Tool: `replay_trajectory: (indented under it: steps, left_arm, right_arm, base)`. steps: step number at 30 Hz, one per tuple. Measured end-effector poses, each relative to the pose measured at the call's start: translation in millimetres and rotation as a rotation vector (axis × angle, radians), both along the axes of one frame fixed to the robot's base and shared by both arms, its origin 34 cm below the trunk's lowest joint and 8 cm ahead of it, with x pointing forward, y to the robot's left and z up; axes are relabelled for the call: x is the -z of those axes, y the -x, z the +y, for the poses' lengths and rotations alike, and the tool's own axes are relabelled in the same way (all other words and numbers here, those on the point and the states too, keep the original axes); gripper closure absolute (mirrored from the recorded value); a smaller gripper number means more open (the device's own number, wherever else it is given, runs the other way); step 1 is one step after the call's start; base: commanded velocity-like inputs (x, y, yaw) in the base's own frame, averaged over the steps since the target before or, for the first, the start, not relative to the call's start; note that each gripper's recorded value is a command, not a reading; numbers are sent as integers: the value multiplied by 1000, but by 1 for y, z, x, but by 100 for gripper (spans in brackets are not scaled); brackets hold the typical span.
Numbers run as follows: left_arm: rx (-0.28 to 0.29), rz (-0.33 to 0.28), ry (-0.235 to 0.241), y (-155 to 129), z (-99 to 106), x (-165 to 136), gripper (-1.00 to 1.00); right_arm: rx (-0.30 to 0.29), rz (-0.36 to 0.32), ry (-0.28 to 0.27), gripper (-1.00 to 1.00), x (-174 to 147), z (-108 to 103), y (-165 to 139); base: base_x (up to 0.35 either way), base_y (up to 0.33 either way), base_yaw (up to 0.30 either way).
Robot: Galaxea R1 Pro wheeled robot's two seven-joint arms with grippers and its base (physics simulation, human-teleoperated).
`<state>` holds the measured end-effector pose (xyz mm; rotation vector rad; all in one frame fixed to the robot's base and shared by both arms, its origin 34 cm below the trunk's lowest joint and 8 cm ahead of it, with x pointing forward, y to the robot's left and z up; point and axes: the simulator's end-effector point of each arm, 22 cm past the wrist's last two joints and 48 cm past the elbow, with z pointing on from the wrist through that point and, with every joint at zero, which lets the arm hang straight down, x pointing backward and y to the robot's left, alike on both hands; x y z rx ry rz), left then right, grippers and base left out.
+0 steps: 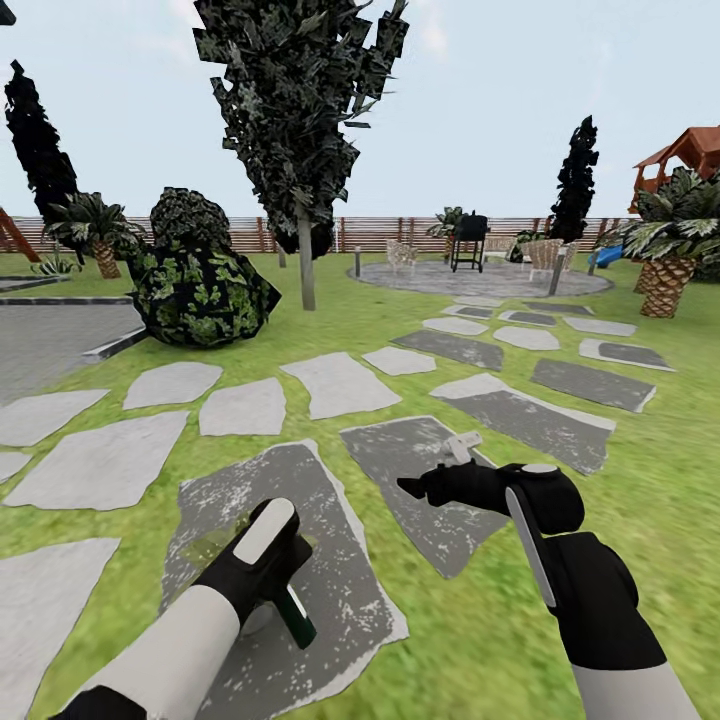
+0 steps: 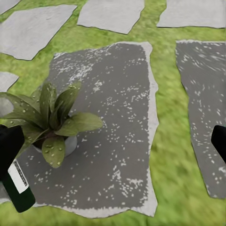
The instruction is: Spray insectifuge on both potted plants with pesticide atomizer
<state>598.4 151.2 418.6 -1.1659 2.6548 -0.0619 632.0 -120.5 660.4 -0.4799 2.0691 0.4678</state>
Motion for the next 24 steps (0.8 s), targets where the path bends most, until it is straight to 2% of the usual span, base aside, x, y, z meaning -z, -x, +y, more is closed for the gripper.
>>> replay_trajectory:
  steps: [3, 8, 24]
  left_arm:
    - [14, 25, 3, 0, 0, 5, 100]
    - [16, 43, 47, -1, -9, 8, 100]
    - [33, 13, 55, -6, -11, 9, 100]
  right_arm:
    - [-1, 0, 0, -100, 0, 0, 0]
    - [0, 0, 1, -100, 0, -1, 0]
    - [-2, 0, 6, -100, 0, 2, 1]
  base:
    - [0, 0, 0]
    - [15, -55, 0]
    - [224, -247, 8]
